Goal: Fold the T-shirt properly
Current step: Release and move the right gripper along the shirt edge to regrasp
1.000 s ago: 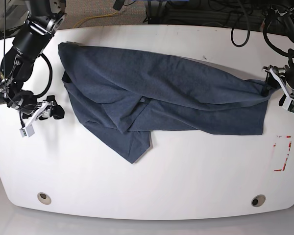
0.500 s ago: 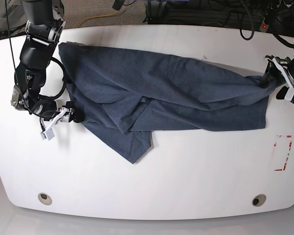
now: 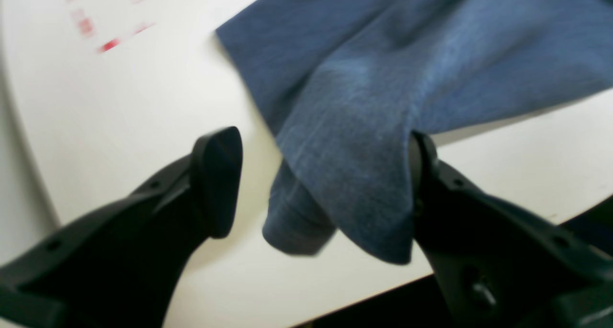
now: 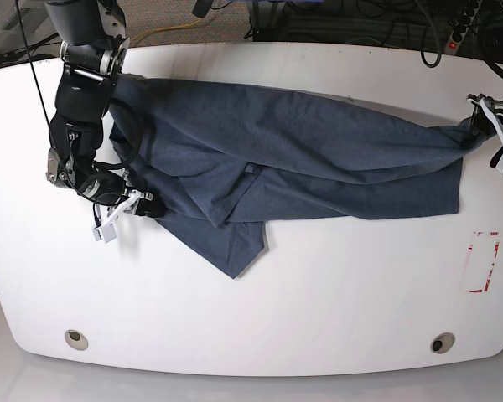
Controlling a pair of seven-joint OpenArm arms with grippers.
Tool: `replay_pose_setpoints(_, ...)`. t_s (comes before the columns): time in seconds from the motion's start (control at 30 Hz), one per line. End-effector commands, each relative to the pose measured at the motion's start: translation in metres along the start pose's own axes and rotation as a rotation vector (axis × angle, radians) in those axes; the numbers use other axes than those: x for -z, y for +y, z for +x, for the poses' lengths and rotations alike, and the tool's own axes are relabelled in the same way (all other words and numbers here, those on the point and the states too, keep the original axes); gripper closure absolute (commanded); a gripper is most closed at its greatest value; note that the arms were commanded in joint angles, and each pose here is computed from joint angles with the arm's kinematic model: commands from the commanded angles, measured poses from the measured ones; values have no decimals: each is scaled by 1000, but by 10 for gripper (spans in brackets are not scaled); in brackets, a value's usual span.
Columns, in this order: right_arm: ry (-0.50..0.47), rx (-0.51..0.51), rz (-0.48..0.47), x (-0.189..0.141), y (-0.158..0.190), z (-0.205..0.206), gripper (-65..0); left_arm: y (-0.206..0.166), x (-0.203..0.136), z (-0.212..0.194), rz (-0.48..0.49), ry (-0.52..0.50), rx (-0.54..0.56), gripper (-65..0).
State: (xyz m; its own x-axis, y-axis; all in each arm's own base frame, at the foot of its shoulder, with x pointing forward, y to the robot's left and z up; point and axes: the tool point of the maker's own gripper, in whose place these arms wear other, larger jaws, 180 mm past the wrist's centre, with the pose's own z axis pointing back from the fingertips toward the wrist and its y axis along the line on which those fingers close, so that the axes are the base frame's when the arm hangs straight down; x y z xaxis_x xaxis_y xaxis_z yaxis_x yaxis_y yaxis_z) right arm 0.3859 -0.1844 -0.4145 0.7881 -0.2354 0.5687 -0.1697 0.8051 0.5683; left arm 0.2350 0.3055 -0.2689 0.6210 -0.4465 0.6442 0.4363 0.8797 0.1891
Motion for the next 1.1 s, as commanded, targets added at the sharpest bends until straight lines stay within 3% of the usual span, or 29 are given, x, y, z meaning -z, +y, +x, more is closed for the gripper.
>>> replay_pose_setpoints(0.0,-56,-19,7,-6,1,24,-73,11,-6,7,37,2,50,-385)
replay_pose_setpoints(0.13,-59,-23,2,-8,-1,26,-5,16,-8,7,54,16,65,-389)
replay_pose_setpoints(0.3,-60,-31,-20,-16,-10,29,0,15,-8,7,50,13,60,-390)
replay_pose_setpoints(0.43,-61,-37,-37,-22,-16,32,0,8,-7,-6,19,76,36,-390)
replay_pose_setpoints(0.6,-60,-39,-43,-25,-19,32,0,-17,-3,-5,-88,38,-33,-443)
replay_pose_setpoints(0.73,-60,-40,-44,-25,-19,32,0,-11,-9,-6,-75,43,-52,-457)
replay_pose_setpoints(0.9,-60,-39,-45,-26,-20,32,0,-8,-23,-1,-93,-32,-140,-453)
replay_pose_setpoints(1.07,-59,-36,-41,-24,-19,31,0,-2,-22,11,-84,-80,-144,-453)
